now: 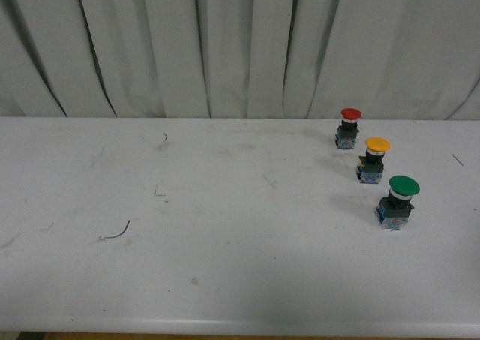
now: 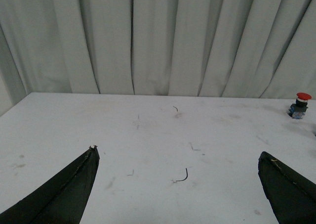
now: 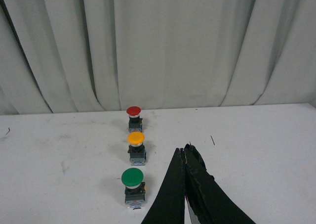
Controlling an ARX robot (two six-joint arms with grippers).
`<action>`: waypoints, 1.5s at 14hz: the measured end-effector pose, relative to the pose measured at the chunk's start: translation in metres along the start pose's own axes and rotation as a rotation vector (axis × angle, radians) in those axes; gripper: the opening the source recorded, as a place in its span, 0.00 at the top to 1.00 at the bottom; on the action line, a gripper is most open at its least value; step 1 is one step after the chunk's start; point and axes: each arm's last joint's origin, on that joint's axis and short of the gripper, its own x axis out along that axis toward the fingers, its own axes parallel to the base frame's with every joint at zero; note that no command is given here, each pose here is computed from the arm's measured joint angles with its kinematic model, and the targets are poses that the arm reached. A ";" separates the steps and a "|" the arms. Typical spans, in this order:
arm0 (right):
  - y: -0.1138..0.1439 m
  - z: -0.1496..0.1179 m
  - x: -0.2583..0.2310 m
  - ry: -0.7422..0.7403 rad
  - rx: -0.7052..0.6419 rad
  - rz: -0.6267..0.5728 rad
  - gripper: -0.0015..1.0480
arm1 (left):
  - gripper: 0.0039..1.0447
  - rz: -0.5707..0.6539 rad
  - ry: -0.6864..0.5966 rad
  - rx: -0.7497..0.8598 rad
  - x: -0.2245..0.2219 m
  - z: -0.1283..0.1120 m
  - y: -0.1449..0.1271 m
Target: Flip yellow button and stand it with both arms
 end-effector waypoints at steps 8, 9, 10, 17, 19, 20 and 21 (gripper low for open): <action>0.000 -0.022 -0.046 0.001 0.002 0.000 0.98 | 0.06 0.000 0.000 0.000 0.000 0.000 0.000; 0.000 -0.023 -0.049 -0.001 0.003 0.000 0.98 | 0.06 0.000 0.000 0.000 0.000 0.000 0.000; 0.000 -0.027 -0.052 -0.030 0.004 0.000 0.98 | 0.06 0.000 0.000 0.000 0.000 0.000 0.000; 0.000 -0.027 -0.070 -0.024 0.004 0.000 0.98 | 0.06 0.000 0.000 0.000 0.000 0.000 0.000; 0.000 -0.027 -0.073 -0.021 0.004 0.000 0.98 | 0.06 0.000 0.000 0.000 0.000 0.000 0.000; 0.000 -0.027 -0.075 -0.023 0.004 0.000 0.98 | 0.06 0.000 0.000 0.000 0.000 0.000 0.000; 0.000 -0.027 -0.076 -0.025 0.004 0.000 0.98 | 0.06 0.000 0.000 0.000 0.000 0.000 0.000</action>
